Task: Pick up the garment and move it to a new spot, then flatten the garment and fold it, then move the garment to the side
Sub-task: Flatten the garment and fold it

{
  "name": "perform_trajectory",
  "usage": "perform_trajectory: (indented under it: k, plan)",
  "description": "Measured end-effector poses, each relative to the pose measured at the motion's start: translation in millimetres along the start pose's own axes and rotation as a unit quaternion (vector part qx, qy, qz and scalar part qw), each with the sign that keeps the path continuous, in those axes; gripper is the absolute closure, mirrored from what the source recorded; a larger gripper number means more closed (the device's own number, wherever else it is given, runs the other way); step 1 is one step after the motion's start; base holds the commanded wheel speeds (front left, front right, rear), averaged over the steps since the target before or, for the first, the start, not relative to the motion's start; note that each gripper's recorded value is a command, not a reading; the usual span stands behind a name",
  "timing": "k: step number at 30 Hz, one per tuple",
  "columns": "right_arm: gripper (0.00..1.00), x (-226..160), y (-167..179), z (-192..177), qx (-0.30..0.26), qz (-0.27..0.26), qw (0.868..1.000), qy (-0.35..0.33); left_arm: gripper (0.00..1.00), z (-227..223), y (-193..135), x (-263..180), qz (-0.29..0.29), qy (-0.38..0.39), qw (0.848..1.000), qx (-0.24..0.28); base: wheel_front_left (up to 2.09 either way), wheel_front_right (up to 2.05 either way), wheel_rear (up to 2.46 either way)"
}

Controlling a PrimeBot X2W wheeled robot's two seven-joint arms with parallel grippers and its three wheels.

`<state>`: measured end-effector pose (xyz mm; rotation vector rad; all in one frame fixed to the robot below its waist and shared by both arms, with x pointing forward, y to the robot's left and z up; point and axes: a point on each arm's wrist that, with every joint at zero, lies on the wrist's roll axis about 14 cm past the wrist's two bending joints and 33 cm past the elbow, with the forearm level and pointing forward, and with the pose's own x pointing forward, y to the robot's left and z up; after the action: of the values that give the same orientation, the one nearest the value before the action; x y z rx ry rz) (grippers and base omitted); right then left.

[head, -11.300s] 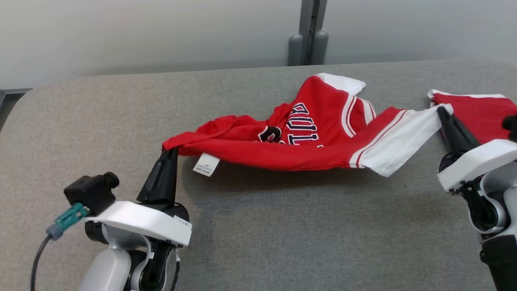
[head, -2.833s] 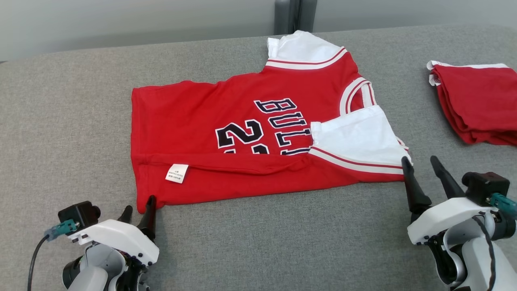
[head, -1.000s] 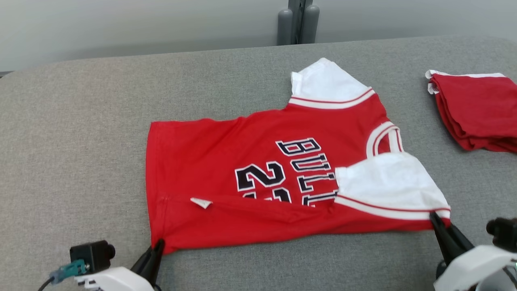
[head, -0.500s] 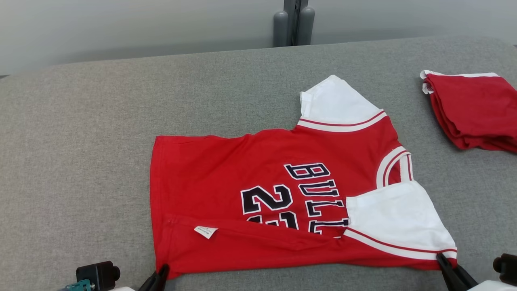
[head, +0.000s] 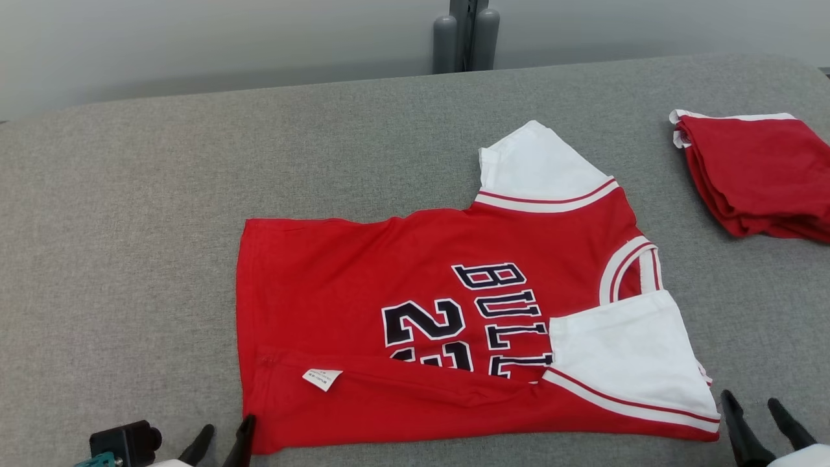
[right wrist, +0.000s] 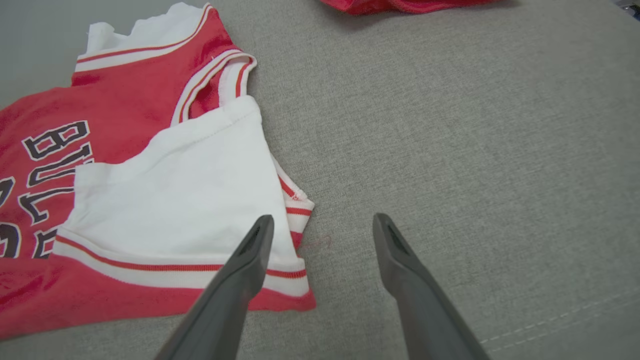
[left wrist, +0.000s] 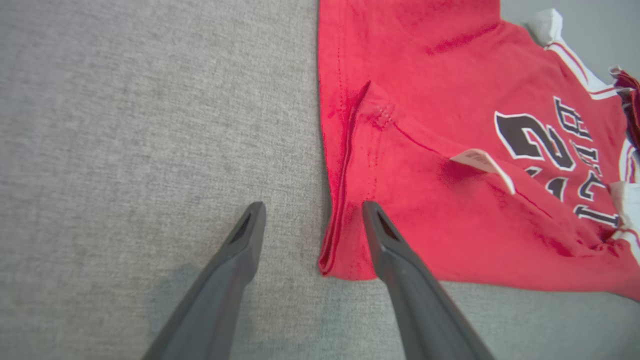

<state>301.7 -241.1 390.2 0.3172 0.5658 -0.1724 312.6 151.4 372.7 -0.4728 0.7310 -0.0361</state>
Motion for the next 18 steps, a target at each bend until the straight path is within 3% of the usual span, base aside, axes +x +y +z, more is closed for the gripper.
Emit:
perform_trajectory:
  k: [8, 18]
  plan:
    - [0.00, 8, 8, 57, -0.034, 0.003, 0.996, -0.088, 0.00, 57, -12, 11, -0.015, -0.086, 0.995, 0.039, 0.00, 0.00, 0.00]
    - [0.00, 37, 61, 92, -0.079, 0.078, 0.987, -0.112, 0.00, 114, -40, 55, -0.035, -0.107, 0.983, 0.148, 0.00, 0.00, 0.00]
